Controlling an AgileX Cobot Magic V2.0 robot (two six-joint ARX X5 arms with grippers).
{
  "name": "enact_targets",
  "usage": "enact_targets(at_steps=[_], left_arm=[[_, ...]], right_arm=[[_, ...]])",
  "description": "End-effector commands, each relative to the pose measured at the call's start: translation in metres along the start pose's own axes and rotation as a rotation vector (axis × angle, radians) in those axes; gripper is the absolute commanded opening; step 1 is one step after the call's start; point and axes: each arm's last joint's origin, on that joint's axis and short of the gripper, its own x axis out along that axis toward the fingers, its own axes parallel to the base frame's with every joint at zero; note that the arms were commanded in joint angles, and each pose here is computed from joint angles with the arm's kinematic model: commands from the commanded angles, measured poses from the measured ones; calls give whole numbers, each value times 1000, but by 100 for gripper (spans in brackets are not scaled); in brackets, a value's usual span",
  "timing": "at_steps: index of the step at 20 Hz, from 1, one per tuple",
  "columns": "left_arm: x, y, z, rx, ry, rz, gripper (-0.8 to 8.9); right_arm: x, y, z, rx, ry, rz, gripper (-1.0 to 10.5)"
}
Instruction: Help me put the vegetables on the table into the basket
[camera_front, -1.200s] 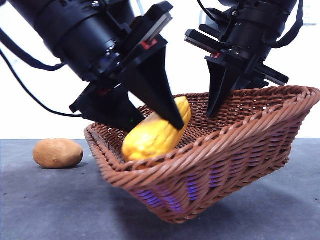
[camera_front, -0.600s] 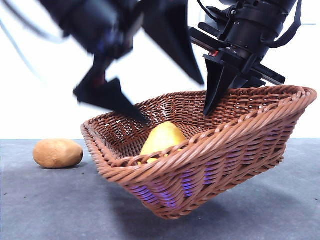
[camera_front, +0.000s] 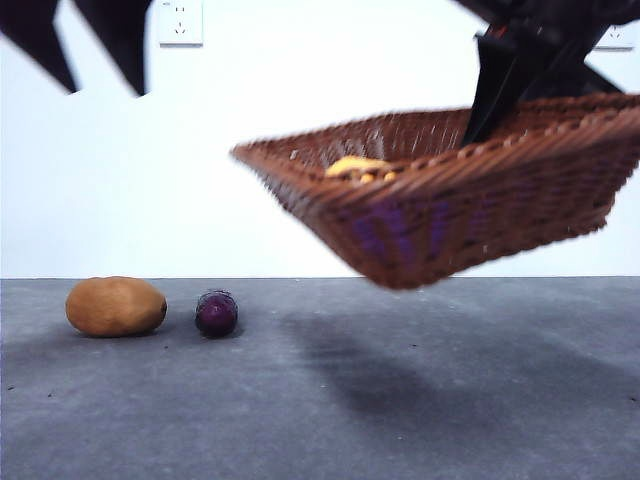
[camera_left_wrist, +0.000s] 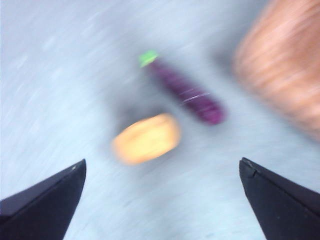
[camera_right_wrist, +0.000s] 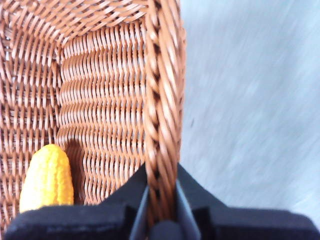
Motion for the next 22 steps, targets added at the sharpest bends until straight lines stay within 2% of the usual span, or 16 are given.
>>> enact_targets(at_steps=[1,3,5,7,12,18,22], left_arm=[[13,26,-7,-68,48,8,534],[25,44,-11,-270,80,23,534],[41,50,-13,-447,117,-38,534],[61,51,-13,-572,166,-84,534],[107,48,-15,-835,278,-87,534],[136,45,-12,-1019,285,-86,534],[156,39,-15,-1068,338,-50,534]], right_arm=[[-9,-5,1,-14,-25,-5,-12],[-10,-10,2,-10,-27,-15,-12],[-10,-10,2,-22,-29,-16,-12],[-10,-10,2,-27,-29,-16,-12],[-10,-11,1,-50,-20,-17,-12],[-10,-10,2,-83,-35,-17,-12],[-10,-10,4,-110,-46,-17,-12]])
